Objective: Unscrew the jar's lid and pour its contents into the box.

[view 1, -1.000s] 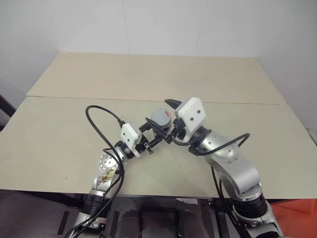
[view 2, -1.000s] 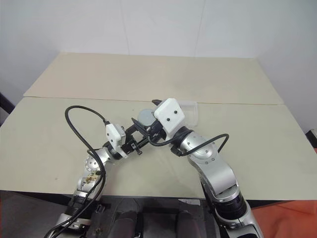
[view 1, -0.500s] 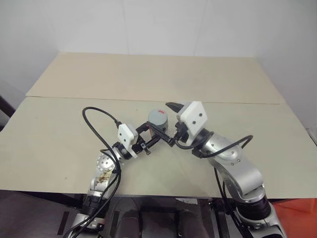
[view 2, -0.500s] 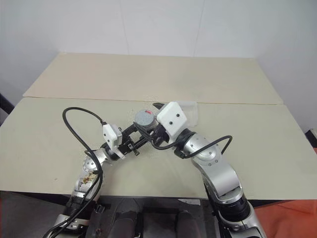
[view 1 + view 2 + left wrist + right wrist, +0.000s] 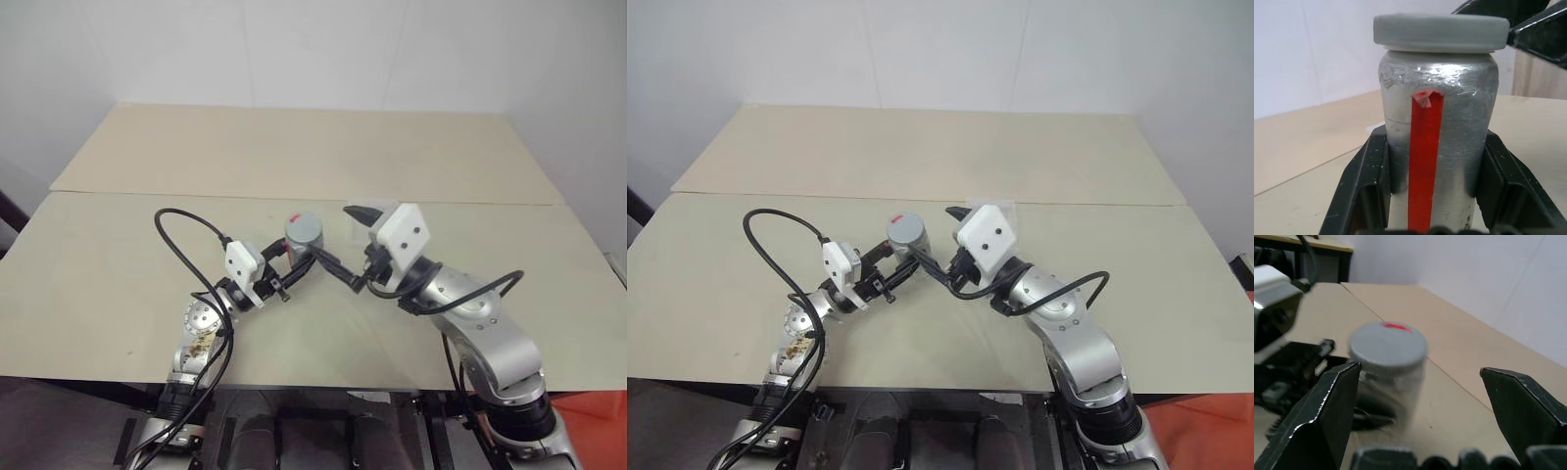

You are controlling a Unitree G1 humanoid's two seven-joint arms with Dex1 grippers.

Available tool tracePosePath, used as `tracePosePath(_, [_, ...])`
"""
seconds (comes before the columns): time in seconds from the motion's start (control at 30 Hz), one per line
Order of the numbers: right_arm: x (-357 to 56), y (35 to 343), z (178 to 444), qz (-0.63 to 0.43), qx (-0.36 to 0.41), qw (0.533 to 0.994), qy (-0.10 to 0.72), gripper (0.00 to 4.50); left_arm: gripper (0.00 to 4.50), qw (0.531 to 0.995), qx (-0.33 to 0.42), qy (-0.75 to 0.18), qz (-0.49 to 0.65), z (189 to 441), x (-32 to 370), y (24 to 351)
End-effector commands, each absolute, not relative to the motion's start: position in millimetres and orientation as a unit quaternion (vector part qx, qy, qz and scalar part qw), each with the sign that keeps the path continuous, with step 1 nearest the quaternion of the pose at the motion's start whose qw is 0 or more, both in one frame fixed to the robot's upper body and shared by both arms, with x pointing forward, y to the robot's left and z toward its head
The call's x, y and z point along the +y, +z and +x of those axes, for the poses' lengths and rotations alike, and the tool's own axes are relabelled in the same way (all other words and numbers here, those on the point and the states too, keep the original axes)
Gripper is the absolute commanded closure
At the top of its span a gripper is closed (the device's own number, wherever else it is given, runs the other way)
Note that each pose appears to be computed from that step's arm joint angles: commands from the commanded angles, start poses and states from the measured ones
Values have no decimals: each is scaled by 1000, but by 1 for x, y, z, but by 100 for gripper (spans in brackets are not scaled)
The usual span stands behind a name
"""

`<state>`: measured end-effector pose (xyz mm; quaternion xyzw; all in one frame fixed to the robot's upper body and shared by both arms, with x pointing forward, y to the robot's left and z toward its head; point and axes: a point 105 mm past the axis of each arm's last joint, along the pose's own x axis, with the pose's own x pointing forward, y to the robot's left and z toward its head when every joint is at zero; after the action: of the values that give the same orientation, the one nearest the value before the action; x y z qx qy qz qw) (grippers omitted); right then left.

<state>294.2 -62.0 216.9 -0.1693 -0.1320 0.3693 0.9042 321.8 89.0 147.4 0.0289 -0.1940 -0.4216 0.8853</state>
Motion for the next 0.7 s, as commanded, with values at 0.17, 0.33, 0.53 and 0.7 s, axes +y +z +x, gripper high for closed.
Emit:
tracePosePath(0.17, [-77, 232, 295, -186, -164, 907, 341, 3, 258, 877, -223, -424, 32, 319, 88, 159])
tracePosePath(0.33, [-78, 230, 293, -190, -160, 905, 346, 3, 258, 878, -221, -423, 33, 318, 89, 158])
tracePosePath(0.53, [-66, 230, 271, -187, -158, 874, 420, 3, 258, 880, -218, -420, 36, 320, 89, 157])
tracePosePath(0.7, [-51, 234, 264, -163, -166, 860, 454, 3, 258, 879, -218, -422, 37, 320, 87, 157])
